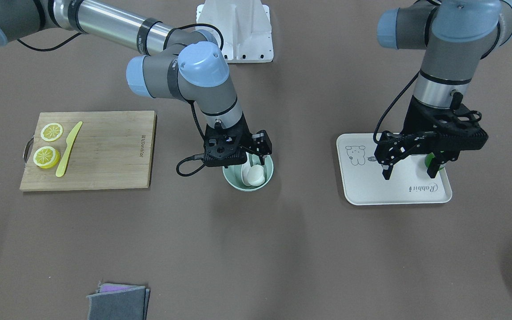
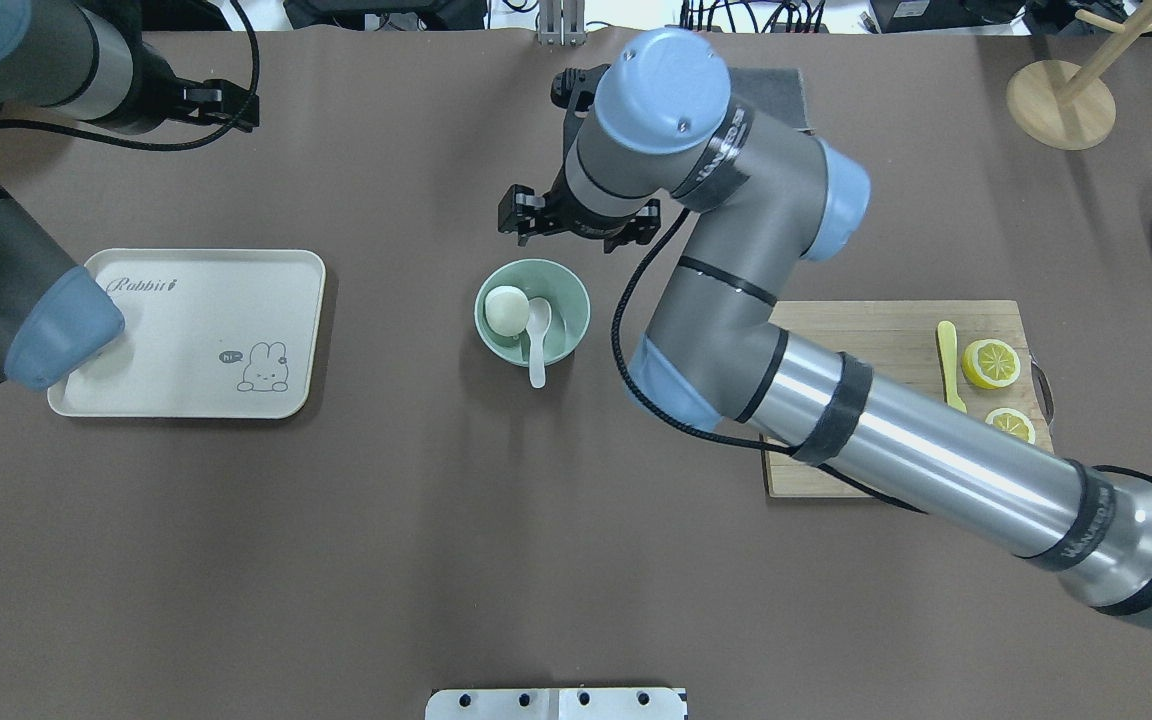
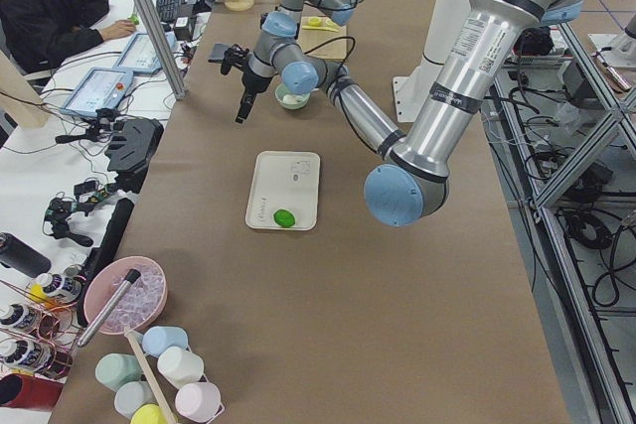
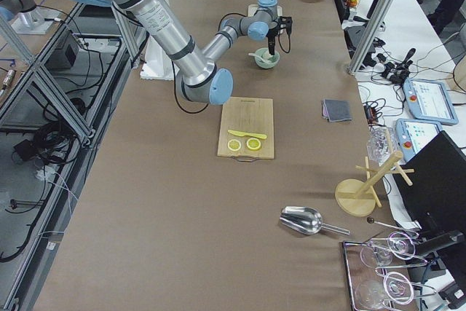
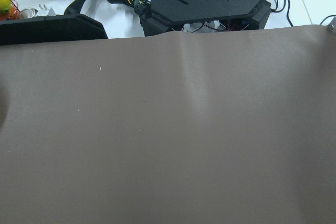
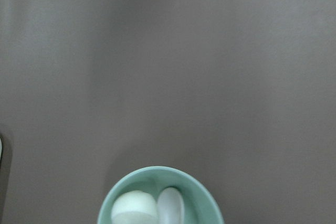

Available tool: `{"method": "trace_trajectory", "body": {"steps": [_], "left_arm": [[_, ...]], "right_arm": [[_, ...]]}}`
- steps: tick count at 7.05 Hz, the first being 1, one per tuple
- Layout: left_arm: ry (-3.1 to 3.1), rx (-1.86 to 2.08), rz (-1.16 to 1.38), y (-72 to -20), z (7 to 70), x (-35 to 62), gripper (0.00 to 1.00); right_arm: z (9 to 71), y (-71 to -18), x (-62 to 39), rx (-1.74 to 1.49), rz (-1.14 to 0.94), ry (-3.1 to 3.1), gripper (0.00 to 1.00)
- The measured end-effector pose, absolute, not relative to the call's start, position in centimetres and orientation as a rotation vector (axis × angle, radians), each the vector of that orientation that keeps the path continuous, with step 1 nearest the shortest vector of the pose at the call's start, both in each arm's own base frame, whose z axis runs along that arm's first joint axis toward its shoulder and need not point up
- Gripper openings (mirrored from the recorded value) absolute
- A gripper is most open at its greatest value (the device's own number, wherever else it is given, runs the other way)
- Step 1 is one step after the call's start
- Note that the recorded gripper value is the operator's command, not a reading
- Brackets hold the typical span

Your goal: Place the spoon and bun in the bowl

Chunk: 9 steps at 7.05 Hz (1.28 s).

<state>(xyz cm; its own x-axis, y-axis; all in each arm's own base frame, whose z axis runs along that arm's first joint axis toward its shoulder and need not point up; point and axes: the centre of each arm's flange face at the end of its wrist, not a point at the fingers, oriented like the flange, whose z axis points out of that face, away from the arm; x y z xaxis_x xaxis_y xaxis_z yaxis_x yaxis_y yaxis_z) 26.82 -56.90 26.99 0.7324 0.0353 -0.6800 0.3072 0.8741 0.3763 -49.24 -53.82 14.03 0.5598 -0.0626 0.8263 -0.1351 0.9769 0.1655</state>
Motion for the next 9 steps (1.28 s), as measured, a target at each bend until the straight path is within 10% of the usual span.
{"method": "trace_trajectory", "body": {"steps": [9], "left_arm": [[0.641, 0.218, -0.149, -58.0, 44.9, 3.0, 0.98]], "right_arm": [[49.4, -56.4, -5.1, 0.155, -0.218, -0.622, 1.0]]}}
